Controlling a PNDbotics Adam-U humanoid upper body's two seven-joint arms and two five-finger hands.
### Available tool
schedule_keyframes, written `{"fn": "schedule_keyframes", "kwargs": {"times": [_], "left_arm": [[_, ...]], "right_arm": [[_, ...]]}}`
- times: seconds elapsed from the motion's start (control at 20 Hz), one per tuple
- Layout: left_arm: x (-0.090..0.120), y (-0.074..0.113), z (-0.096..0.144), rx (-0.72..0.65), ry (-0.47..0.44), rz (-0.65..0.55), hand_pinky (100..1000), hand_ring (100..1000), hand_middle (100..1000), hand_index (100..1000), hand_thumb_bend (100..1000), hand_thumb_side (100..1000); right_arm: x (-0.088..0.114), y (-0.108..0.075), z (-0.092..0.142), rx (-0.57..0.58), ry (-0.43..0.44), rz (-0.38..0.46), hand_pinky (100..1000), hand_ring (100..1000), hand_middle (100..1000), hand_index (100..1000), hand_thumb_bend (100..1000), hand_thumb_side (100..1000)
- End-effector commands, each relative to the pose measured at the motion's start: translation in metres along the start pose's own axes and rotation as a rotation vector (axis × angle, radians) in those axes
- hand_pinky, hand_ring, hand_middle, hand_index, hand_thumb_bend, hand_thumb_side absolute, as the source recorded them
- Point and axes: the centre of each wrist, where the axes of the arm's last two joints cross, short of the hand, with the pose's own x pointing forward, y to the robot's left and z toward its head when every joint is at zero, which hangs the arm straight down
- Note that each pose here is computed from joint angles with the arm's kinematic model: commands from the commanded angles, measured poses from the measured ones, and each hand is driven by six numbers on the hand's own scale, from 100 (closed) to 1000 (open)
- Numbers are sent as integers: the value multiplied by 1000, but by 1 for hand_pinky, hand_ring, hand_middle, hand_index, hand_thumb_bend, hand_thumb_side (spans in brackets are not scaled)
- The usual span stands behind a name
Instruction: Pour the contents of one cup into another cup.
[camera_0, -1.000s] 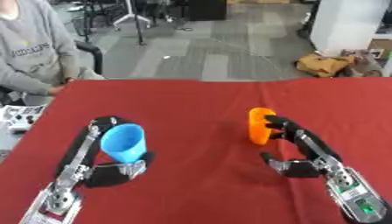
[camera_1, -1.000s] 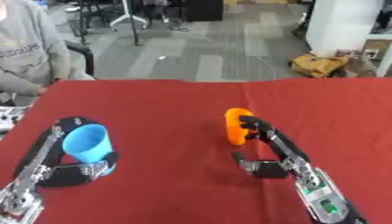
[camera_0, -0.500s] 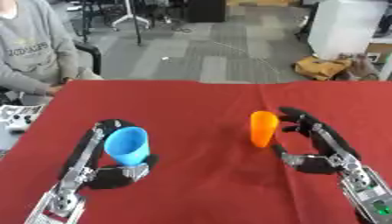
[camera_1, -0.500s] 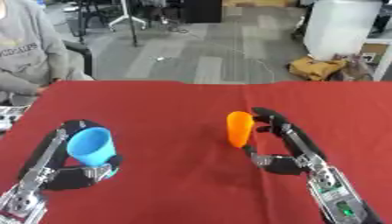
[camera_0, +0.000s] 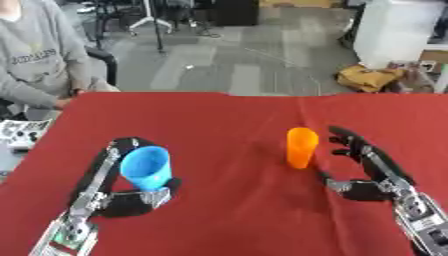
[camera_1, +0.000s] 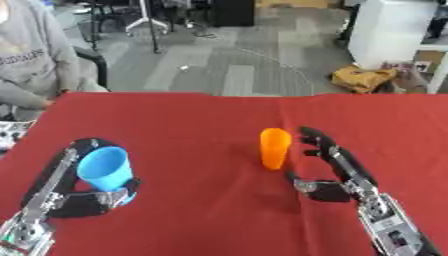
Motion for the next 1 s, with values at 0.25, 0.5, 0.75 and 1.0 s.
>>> {"fn": "schedule_keyframes", "kwargs": {"times": [0.25,0.5,0.75,1.0], "left_arm": [[5,3,-3,0,-23,4,227,338,331,597,364,100],[7,1,-4,-7,-29,10,227,338,331,597,364,100],[9,-1,-6,-16,-39,15,229,338,331,597,364,100],[12,-2,-8,-22,-50,22,230,338,331,597,365,100]], "right_arm": [[2,-15,-12,-23,-5,42,832,937,964,965,379,100],[3,-16,-19,-24,-1,40,829,934,962,963,377,100],[1,-14,-25,-13,11,33,826,931,958,962,377,100],[-3,-13,-29,2,29,26,824,926,953,962,375,100]]}}
